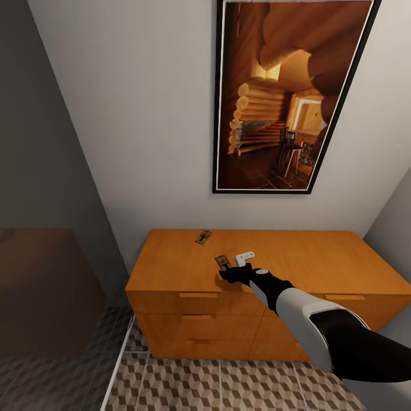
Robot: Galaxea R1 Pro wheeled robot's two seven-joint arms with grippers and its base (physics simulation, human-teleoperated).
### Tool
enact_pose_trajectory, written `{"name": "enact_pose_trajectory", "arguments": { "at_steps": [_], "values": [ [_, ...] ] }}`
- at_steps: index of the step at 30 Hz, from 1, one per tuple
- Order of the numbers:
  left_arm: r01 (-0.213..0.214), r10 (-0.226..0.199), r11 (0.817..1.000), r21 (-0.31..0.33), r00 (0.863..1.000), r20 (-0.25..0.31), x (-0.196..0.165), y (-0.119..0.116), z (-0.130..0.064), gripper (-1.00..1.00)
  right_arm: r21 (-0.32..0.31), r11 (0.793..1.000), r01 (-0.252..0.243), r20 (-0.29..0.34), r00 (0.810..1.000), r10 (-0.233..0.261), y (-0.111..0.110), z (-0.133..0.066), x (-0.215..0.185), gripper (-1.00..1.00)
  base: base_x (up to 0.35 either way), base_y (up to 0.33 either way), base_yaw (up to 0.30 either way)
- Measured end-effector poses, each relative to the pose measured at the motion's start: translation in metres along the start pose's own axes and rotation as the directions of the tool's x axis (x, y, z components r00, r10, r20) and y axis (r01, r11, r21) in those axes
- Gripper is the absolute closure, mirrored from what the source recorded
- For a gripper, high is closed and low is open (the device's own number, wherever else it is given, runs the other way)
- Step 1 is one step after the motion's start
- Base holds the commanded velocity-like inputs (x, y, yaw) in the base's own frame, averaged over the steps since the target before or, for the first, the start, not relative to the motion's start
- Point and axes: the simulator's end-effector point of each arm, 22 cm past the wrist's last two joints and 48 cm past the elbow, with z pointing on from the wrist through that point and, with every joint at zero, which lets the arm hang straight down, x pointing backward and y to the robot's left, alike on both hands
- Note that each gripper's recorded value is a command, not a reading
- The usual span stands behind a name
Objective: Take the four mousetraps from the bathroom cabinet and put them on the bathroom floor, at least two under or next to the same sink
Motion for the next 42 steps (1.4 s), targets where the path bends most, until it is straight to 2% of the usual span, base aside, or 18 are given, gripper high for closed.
{"name": "enact_pose_trajectory", "arguments": {
  "at_steps": [42],
  "values": [
    [-0.003, 0.003, 1.000, 0.002, 1.000, -0.014, 0.006, -0.001, 0.001, -1.00, -0.003, 1.000, -0.005, -0.015, 1.000, 0.005, 0.000, 0.005, 0.010, -1.00, 0.000, 0.000, 0.000]
  ]
}}
